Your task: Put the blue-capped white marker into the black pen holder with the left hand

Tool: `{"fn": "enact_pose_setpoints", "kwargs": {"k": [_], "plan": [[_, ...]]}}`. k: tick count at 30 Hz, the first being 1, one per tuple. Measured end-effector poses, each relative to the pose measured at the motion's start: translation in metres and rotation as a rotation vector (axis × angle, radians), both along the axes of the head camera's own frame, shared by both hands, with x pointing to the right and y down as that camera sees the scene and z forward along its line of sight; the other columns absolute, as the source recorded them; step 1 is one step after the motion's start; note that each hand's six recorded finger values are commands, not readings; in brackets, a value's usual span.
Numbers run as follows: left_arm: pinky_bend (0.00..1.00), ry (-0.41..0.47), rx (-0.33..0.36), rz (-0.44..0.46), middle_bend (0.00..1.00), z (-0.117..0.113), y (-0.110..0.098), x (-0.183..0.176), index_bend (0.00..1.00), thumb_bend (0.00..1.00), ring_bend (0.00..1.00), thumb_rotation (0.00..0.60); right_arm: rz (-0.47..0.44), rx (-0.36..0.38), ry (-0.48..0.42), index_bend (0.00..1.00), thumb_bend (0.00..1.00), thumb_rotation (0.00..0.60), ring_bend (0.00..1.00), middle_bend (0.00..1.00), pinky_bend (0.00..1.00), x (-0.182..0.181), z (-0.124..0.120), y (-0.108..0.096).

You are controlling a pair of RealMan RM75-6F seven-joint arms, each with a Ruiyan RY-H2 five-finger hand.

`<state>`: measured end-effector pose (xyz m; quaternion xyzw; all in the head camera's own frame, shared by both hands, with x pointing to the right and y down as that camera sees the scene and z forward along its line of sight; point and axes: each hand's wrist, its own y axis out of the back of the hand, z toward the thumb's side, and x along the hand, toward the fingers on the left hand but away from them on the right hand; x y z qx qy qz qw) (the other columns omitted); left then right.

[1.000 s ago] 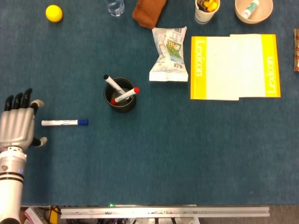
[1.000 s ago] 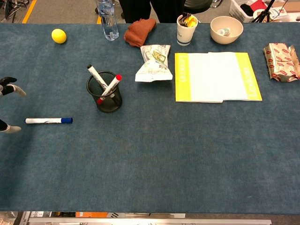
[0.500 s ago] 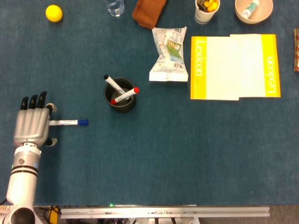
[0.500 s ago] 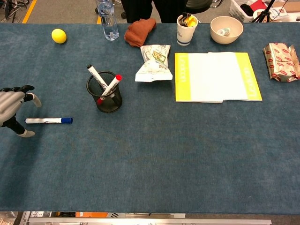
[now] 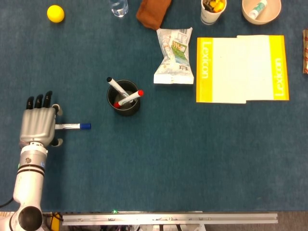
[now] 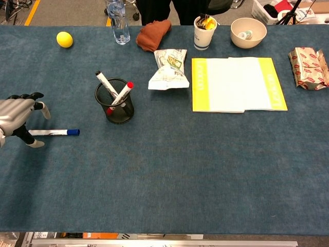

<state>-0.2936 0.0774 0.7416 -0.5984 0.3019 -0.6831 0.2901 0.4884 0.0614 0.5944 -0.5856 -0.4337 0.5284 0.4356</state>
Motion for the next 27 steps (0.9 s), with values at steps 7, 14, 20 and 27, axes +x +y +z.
{"fn": "enact_pose_setpoints", "kwargs": {"k": [7, 14, 20, 27], "plan": [[0.0, 0.013, 0.009, -0.002, 0.0, 0.005, -0.003, 0.004, 0.37, 0.02, 0.0, 0.6, 0.002, 0.002, -0.002, 0.33, 0.12, 0.6, 0.3, 0.35, 0.43, 0.001, -0.001, 0.0], [0.0, 0.025, 0.028, -0.009, 0.0, 0.011, -0.005, 0.006, 0.39, 0.02, 0.0, 0.6, -0.002, 0.008, -0.008, 0.33, 0.12, 0.6, 0.3, 0.35, 0.43, -0.001, -0.002, 0.0], [0.0, 0.022, 0.03, -0.009, 0.0, 0.015, -0.006, 0.005, 0.4, 0.02, 0.0, 0.6, -0.007, 0.028, -0.02, 0.33, 0.12, 0.6, 0.3, 0.35, 0.43, -0.002, -0.007, 0.0], [0.0, 0.039, 0.043, -0.016, 0.0, 0.019, -0.008, 0.008, 0.42, 0.02, 0.0, 0.6, -0.003, 0.033, -0.023, 0.33, 0.12, 0.6, 0.3, 0.35, 0.43, -0.001, -0.009, 0.0]]}}
